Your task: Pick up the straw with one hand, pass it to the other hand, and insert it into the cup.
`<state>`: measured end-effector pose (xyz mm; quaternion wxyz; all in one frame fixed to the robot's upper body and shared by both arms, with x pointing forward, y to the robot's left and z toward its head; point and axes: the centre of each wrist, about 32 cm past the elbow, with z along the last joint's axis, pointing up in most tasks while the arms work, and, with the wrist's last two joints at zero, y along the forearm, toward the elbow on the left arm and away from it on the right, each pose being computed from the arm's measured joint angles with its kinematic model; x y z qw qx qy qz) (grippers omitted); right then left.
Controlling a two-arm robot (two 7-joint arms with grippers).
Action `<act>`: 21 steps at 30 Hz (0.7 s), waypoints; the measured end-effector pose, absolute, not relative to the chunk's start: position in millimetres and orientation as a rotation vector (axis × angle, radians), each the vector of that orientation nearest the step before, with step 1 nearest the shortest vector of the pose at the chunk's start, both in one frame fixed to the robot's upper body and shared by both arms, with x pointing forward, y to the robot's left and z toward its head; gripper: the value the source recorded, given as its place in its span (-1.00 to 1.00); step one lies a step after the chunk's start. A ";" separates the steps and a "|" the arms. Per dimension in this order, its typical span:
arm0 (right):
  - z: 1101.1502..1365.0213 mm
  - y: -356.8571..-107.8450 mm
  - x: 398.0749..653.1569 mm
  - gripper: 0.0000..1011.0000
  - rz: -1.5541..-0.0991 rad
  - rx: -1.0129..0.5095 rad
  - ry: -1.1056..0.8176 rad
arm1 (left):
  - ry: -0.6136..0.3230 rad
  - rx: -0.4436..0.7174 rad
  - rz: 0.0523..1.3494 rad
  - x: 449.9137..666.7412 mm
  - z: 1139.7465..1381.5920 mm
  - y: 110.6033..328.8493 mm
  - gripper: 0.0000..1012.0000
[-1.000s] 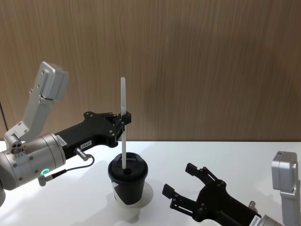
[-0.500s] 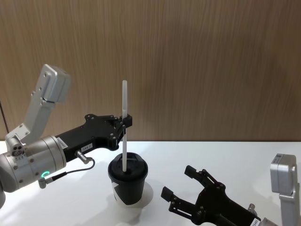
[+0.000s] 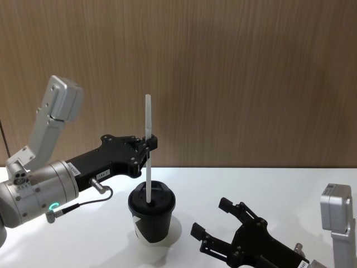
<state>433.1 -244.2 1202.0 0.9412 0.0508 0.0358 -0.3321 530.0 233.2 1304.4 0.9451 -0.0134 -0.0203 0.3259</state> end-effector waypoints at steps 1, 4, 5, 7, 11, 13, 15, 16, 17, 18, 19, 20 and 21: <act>1202.0 -244.2 433.1 0.98 -0.678 0.104 0.073 | -0.041 -0.028 0.664 530.1 1304.5 233.2 -0.97; 1202.0 -244.2 433.2 0.98 -0.677 0.103 0.074 | -0.041 -0.029 0.665 530.5 1304.7 233.3 -0.97; 1202.0 -244.2 433.4 0.98 -0.677 0.103 0.074 | -0.041 -0.029 0.666 530.9 1304.6 233.4 -0.97; 1201.9 -244.2 433.6 0.98 -0.677 0.103 0.075 | -0.040 -0.029 0.668 531.6 1304.6 233.5 -0.97; 1201.8 -244.4 434.4 0.98 -0.675 0.102 0.078 | -0.039 -0.030 0.670 532.6 1304.6 233.6 -0.97; 1201.7 -244.4 434.9 0.98 -0.673 0.102 0.079 | -0.038 -0.030 0.670 533.4 1304.6 233.4 -0.97; 1201.5 -244.7 435.4 0.98 -0.672 0.101 0.081 | -0.037 -0.030 0.671 534.2 1304.6 233.0 -0.97; 1201.5 -244.8 435.6 0.98 -0.672 0.102 0.082 | -0.037 -0.030 0.671 534.5 1304.5 232.8 -0.97; 1201.5 -244.9 435.8 0.98 -0.672 0.102 0.082 | -0.036 -0.030 0.670 535.1 1304.6 232.4 -0.97; 1201.4 -245.0 436.0 0.98 -0.671 0.102 0.083 | -0.035 -0.029 0.670 535.4 1304.5 232.3 -0.97; 1201.1 -245.2 436.3 0.98 -0.671 0.101 0.084 | -0.035 -0.029 0.669 535.7 1304.5 232.1 -0.97; 1201.1 -245.2 436.5 0.98 -0.671 0.101 0.085 | -0.034 -0.029 0.669 535.9 1304.5 231.9 -0.97; 1201.1 -245.4 436.9 0.98 -0.670 0.101 0.086 | -0.033 -0.027 0.668 536.5 1304.4 231.5 -0.97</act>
